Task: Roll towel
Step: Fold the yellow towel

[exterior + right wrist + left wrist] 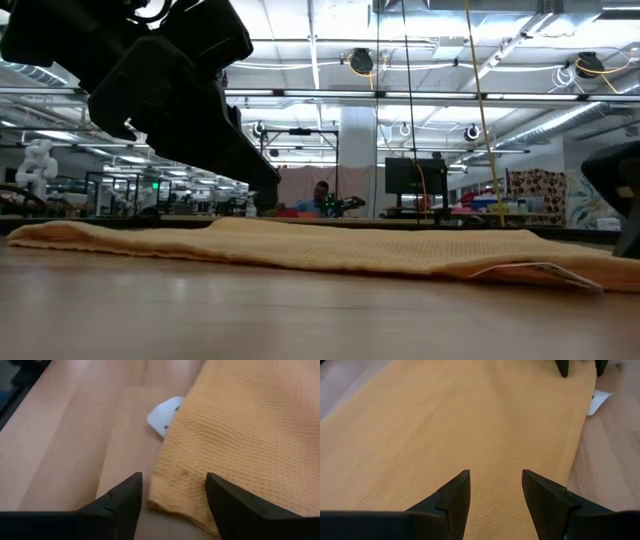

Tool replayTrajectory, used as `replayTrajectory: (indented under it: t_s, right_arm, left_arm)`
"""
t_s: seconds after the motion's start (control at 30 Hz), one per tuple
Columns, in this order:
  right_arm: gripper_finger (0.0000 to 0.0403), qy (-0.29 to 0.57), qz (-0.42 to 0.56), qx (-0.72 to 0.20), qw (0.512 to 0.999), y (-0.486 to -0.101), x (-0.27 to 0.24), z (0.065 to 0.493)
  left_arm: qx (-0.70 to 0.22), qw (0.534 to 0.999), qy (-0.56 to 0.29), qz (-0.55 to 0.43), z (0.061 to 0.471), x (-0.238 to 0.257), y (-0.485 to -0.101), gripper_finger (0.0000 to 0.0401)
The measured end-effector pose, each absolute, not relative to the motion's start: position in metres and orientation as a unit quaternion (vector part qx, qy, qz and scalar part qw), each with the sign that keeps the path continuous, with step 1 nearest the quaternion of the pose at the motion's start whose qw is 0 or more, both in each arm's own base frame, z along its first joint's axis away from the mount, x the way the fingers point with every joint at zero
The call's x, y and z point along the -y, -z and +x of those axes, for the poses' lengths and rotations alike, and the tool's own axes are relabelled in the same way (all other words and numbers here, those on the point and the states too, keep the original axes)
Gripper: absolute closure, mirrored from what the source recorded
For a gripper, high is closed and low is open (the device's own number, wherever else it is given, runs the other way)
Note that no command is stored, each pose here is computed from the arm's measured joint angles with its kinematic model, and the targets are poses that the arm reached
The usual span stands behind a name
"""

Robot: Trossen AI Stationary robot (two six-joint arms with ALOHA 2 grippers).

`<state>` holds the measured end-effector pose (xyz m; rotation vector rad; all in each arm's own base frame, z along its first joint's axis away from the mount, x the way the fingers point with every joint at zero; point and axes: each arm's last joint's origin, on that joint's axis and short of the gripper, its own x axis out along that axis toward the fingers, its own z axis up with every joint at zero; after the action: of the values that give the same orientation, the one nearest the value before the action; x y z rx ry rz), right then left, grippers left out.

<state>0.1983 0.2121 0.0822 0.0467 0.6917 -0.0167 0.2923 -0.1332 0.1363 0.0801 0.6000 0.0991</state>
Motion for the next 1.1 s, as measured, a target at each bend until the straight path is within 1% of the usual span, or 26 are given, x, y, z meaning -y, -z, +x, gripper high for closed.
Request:
replayTrajectory:
  t_s: [0.07,0.13,0.33,0.37,0.4,0.53,0.63,0.73,0.9,1.0,1.1]
  right_arm:
    - [0.0223,0.022,0.038,-0.341,0.939,-0.081,-0.211,0.198]
    - [0.0253,0.033,0.050,-0.340,0.938,-0.080,-0.210,0.198]
    - [0.0375,0.048,0.080,-0.338,0.936,-0.080,-0.208,0.199]
    - [0.0387,0.046,0.083,-0.337,0.937,-0.080,-0.209,0.199]
    - [0.0391,0.046,0.088,-0.334,0.937,-0.081,-0.209,0.200]
    - [0.0386,0.050,0.143,-0.331,0.932,-0.086,-0.207,0.204]
    - [0.0395,0.058,0.180,-0.326,0.926,-0.094,-0.204,0.206]
    - [0.0397,0.072,0.231,-0.295,0.924,-0.108,-0.200,0.211]
    - [0.0395,0.098,0.297,-0.252,0.916,-0.126,-0.191,0.219]
    - [0.0395,0.099,0.312,-0.238,0.914,-0.134,-0.188,0.222]
    - [0.0395,0.101,0.324,-0.226,0.913,-0.140,-0.184,0.225]
  left_arm:
    - [-0.294,0.954,-0.049,0.039,0.292,0.133,-0.137,0.0217]
    - [-0.291,0.955,-0.048,0.038,0.293,0.134,-0.137,0.0217]
    - [-0.252,0.966,-0.031,0.055,0.298,0.136,-0.144,0.0217]
    - [-0.241,0.968,-0.028,0.059,0.299,0.137,-0.147,0.0217]
    - [-0.228,0.971,-0.024,0.063,0.300,0.137,-0.149,0.0217]
    - [-0.191,0.978,-0.017,0.080,0.304,0.139,-0.156,0.0217]
    - [-0.174,0.981,-0.008,0.090,0.305,0.140,-0.160,0.0214]
    - [-0.152,0.984,0.017,0.093,0.308,0.145,-0.159,0.0197]
    - [-0.109,0.985,0.059,0.116,0.317,0.161,-0.144,0.0154]
    - [-0.102,0.983,0.064,0.141,0.329,0.170,-0.131,0.0136]
    - [-0.104,0.982,0.061,0.147,0.344,0.178,-0.121,0.0130]
